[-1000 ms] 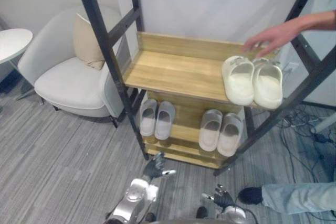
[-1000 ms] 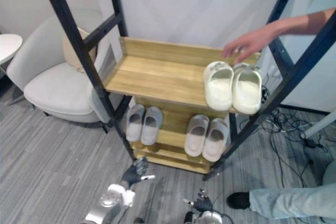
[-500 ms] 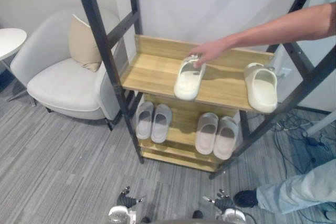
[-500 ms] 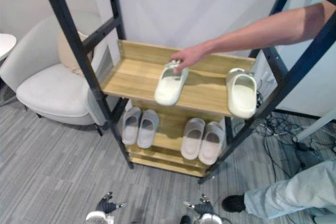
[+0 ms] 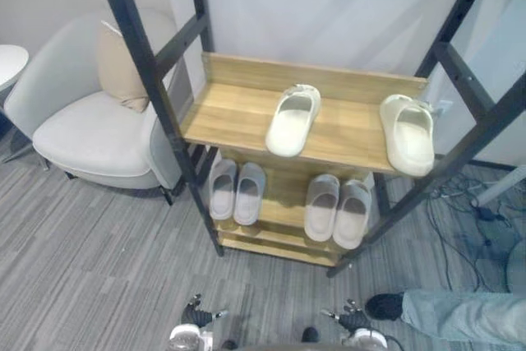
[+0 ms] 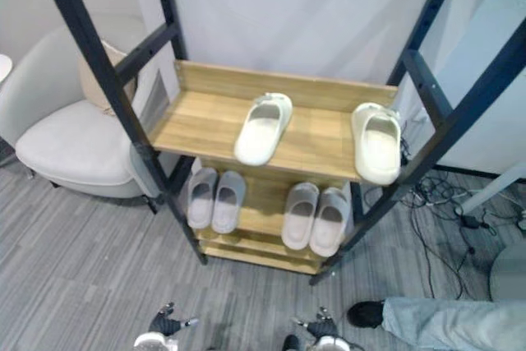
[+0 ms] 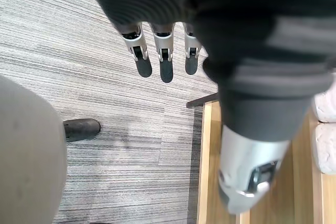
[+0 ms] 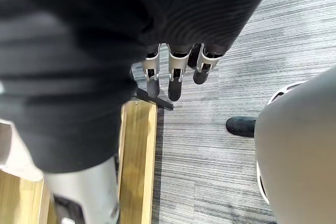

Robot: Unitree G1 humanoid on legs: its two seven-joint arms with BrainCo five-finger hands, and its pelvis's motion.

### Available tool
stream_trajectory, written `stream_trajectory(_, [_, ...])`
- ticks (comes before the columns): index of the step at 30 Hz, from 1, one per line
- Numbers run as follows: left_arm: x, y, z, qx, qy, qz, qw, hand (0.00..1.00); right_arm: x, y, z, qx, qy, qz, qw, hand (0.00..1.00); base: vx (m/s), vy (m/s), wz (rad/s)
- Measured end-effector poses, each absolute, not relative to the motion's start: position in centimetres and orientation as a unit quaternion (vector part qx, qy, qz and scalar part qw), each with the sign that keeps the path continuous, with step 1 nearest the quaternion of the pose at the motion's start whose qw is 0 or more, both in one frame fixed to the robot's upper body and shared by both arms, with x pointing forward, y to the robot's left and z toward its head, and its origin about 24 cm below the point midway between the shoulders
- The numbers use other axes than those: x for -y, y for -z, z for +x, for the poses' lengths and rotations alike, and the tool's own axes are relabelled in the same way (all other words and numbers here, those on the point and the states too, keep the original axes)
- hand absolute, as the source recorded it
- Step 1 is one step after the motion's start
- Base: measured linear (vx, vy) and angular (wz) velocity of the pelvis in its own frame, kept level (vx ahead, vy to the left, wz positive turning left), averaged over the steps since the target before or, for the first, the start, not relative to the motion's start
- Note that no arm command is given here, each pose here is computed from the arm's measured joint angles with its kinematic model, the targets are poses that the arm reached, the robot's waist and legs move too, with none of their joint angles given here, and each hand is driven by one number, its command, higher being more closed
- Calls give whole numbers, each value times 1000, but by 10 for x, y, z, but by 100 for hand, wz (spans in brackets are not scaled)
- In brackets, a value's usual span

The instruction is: Organize the slippers on the shoe rack

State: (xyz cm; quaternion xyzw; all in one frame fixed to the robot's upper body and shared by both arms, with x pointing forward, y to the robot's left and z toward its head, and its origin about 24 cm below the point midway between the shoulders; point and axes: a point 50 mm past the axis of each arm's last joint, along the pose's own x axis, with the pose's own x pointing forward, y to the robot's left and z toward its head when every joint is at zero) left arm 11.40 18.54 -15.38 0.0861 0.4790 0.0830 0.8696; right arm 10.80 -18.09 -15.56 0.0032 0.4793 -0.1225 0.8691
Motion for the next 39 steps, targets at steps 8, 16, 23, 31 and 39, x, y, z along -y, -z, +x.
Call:
stream_trajectory(8, [-181,154,114,-479,-79,82,871,0,182,156,108,-479,127,5,869,0,0,0,0])
stream_trajectory(16, [-153,149,128,-447,2,112,888,0,182,156,106,-480,126,4,868,0,-6,-3,-5])
stream_trajectory(23, [-98,114,170,-322,126,124,930,0,182,156,105,-478,127,3,869,0,5,-13,-7])
stream_trajectory(31, [-25,43,205,-142,284,86,944,0,180,152,112,-464,112,-7,879,0,-3,-2,-1])
stream_trajectory(39, [-7,-50,244,49,288,18,956,0,184,151,114,-461,103,-24,881,0,-12,-6,-8])
